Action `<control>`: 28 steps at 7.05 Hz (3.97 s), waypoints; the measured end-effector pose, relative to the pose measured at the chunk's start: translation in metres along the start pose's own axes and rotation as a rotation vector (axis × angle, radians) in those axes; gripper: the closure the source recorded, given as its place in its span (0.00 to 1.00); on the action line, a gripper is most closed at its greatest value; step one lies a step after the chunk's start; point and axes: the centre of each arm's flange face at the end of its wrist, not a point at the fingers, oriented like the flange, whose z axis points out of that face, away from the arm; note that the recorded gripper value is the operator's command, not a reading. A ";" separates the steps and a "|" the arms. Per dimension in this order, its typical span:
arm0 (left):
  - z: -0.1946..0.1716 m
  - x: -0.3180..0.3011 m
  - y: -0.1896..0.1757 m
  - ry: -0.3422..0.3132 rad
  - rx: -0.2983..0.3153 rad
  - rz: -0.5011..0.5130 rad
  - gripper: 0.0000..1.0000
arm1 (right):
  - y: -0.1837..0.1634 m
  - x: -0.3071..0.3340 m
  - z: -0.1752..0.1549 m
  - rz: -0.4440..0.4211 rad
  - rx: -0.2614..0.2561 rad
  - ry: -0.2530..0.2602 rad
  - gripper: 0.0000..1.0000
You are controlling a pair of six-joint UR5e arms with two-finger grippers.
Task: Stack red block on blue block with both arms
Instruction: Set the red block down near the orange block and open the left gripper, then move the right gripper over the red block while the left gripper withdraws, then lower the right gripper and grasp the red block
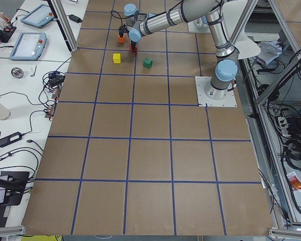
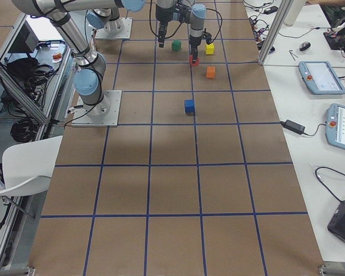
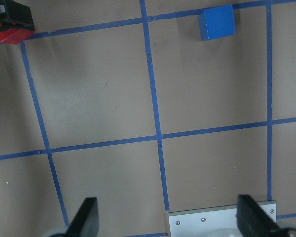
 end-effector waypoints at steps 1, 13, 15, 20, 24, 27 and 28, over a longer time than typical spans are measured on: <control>-0.033 0.002 -0.004 0.005 0.013 0.011 0.00 | -0.001 0.000 0.001 -0.002 -0.002 0.000 0.00; -0.283 -0.200 0.056 -0.065 0.083 0.055 0.00 | -0.119 -0.151 0.124 -0.259 0.193 -0.094 0.00; -0.284 -0.211 0.057 -0.063 0.054 -0.006 0.00 | -0.126 -0.179 0.155 -0.297 0.194 -0.096 0.00; -0.283 -0.213 0.065 -0.062 0.043 0.002 0.00 | -0.146 -0.218 0.232 -0.347 0.176 -0.117 0.00; -0.283 -0.213 0.065 -0.062 0.045 0.007 0.00 | -0.161 -0.227 0.276 -0.350 0.169 -0.136 0.00; -0.283 -0.213 0.065 -0.062 0.045 0.007 0.00 | -0.167 -0.229 0.295 -0.351 0.174 -0.139 0.28; -0.283 -0.213 0.065 -0.062 0.045 0.007 0.00 | -0.169 -0.229 0.299 -0.351 0.177 -0.141 0.75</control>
